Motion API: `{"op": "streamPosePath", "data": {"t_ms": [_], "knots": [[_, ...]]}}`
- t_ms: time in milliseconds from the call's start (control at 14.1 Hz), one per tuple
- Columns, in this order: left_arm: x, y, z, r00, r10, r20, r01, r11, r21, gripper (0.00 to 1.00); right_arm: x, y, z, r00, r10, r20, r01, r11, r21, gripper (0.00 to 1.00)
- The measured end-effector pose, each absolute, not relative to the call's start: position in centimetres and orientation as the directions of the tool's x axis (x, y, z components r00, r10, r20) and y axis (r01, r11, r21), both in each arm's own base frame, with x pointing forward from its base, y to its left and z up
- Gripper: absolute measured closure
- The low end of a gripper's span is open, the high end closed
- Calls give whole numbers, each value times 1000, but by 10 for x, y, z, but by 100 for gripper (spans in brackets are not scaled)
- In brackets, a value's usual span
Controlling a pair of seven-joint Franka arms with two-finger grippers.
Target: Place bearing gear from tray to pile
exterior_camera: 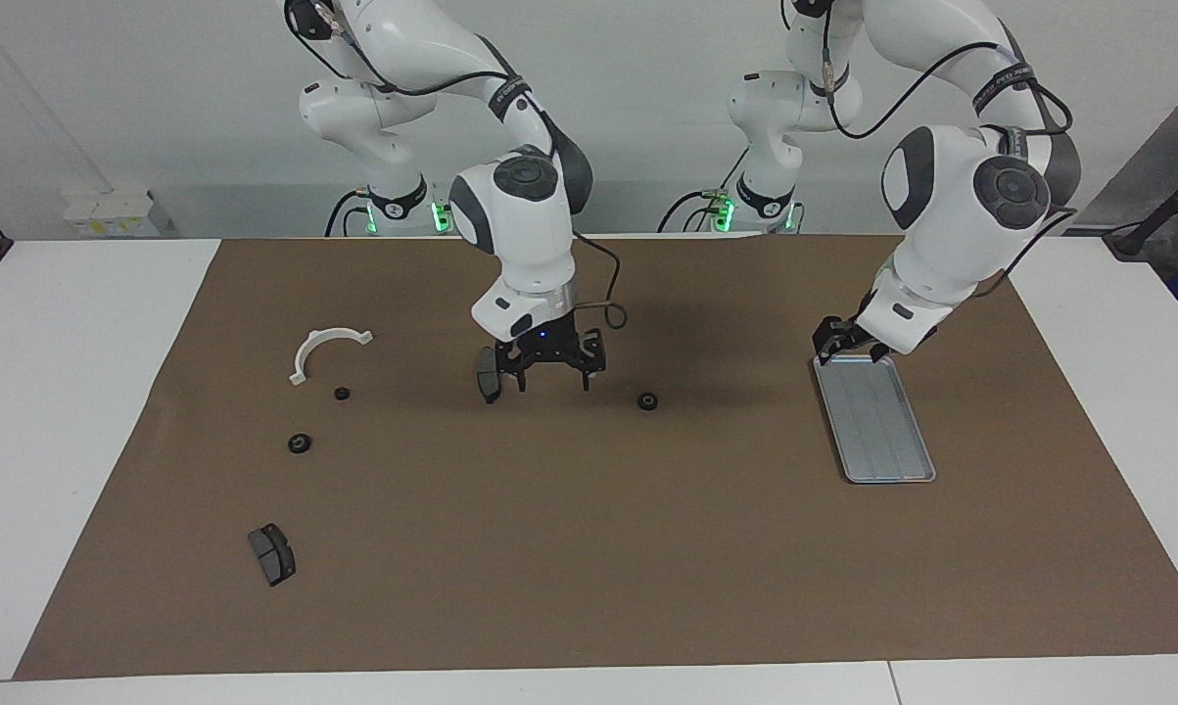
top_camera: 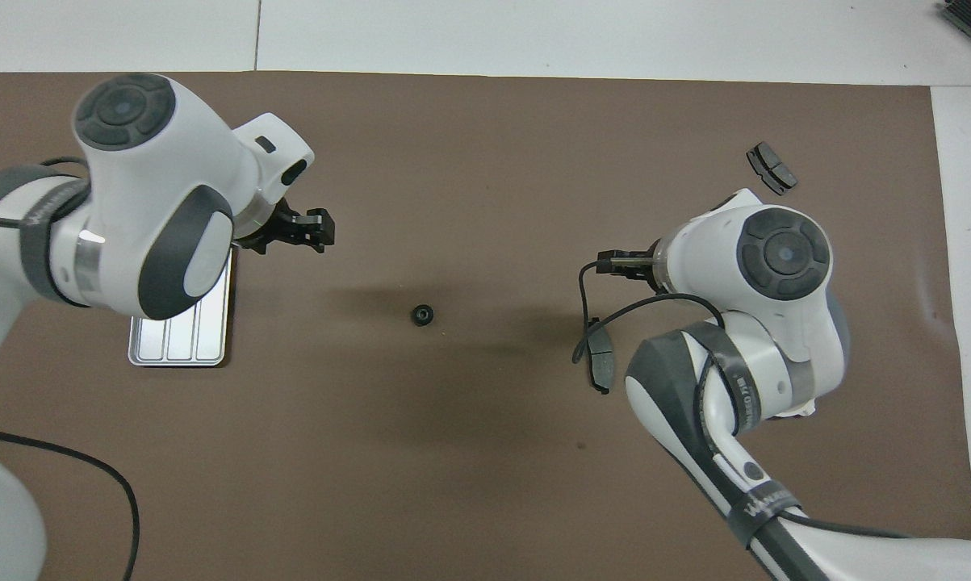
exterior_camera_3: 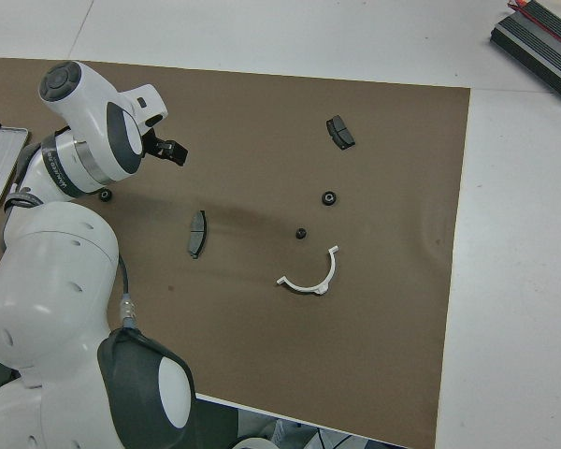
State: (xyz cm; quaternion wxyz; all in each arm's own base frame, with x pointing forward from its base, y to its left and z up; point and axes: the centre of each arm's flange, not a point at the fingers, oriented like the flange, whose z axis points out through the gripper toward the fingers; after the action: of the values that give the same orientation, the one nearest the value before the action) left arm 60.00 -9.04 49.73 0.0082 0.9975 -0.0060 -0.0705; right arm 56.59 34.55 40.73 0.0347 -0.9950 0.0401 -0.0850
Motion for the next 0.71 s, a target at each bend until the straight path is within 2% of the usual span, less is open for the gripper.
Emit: {"op": "streamPosePath", "data": {"t_ms": [284,497,710], "knots": [[571,-72,555,992,10,-124,12,-1000,15,18,545,423,380,984,-112,142,-100,-990,-95,0],[535,-70,598,994,7,-106,8,-1000,13,11,537,457,345,982,-134,129,-126,-990,-70,0],[509,-68,598,994,7,-113,8,-1000,8,6,533,474,319,978,-147,151,-136,-988,-79,0]]}}
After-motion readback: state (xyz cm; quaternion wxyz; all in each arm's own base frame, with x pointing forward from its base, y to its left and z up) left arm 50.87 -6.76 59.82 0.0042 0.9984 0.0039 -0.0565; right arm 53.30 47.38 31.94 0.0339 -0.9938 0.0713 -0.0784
